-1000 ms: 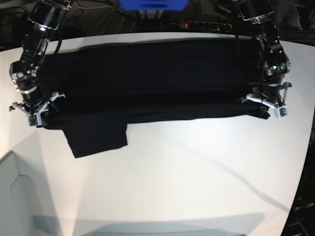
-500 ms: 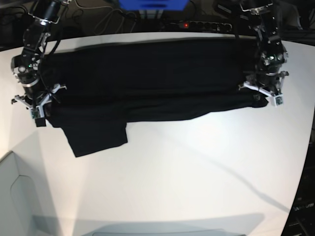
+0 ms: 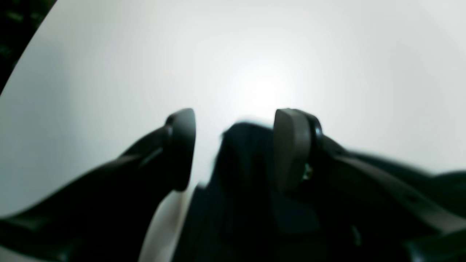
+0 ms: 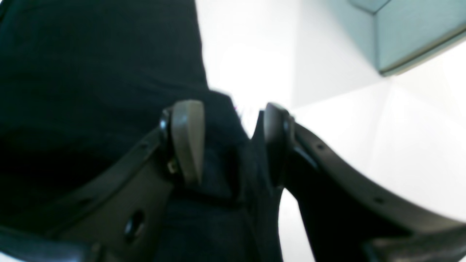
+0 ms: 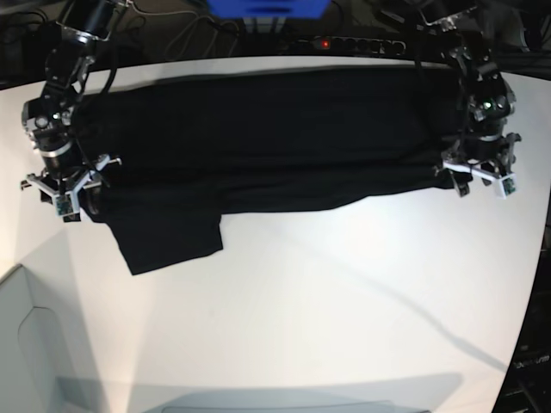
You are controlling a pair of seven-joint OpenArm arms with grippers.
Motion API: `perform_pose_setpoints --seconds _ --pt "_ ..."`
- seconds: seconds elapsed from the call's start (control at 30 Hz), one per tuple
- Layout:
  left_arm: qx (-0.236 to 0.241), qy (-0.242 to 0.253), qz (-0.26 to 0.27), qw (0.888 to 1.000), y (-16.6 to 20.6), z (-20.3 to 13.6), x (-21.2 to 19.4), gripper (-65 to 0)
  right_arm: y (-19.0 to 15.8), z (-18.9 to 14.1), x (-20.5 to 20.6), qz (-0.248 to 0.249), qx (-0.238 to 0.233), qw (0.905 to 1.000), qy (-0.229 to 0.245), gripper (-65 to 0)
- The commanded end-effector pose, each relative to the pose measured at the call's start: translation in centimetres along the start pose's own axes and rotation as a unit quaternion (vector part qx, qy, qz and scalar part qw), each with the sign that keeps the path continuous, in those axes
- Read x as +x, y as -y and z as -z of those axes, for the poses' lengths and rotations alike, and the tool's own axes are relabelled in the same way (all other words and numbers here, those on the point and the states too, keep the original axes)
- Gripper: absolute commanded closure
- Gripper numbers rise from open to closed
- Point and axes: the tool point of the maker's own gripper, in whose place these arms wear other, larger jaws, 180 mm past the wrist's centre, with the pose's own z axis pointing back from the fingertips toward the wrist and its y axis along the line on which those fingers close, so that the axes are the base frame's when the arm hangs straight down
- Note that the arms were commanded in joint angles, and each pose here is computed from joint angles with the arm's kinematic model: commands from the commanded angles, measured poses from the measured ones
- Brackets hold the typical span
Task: Fold the T-shirt properly
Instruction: 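Fold the hem up over the shirt toward the collar edge, then drag the folded shirt toward the arms and lay the hem down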
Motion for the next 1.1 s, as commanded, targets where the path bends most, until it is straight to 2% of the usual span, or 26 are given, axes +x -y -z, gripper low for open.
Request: perform_pose_setpoints --seconds 0.0,0.3,0.6,0.77,0.83,0.93,1.07 --pt "0.001 0.022 0.007 1.0 -0.2 -0.1 1.4 -33.1 0.6 -0.2 1.4 -0.005 -0.006 0.9997 0.024 -28.0" --pt "0.005 -0.008 -0.011 1.0 -0.5 1.3 -0.6 -33.1 0.7 0.3 1.6 -0.001 -0.006 0.9997 0.025 -28.1" --pt "0.002 -0.014 -0.014 1.0 -0.4 1.6 -1.0 -31.9 0.6 0.3 1.6 0.0 -0.006 0.9997 0.025 -28.1" --pt "0.002 -0.014 -0.014 1.0 -0.4 1.6 -1.0 -14.6 0.6 0.3 1.6 0.0 -0.006 0.9997 0.025 -28.1" --pt "0.002 -0.014 -0.014 1.0 -0.4 1.6 -1.0 -10.5 0.7 0.3 1.8 -0.001 -0.006 0.9996 0.027 -28.1" --pt "0.002 -0.014 -0.014 1.0 -0.4 1.6 -1.0 -0.1 0.7 0.3 1.8 -0.002 -0.007 0.9996 0.028 -28.1" --pt "0.002 -0.012 -0.011 1.0 -0.4 1.4 -0.9 -0.2 1.1 0.5 2.8 -0.001 -0.013 0.9992 0.039 -28.1"
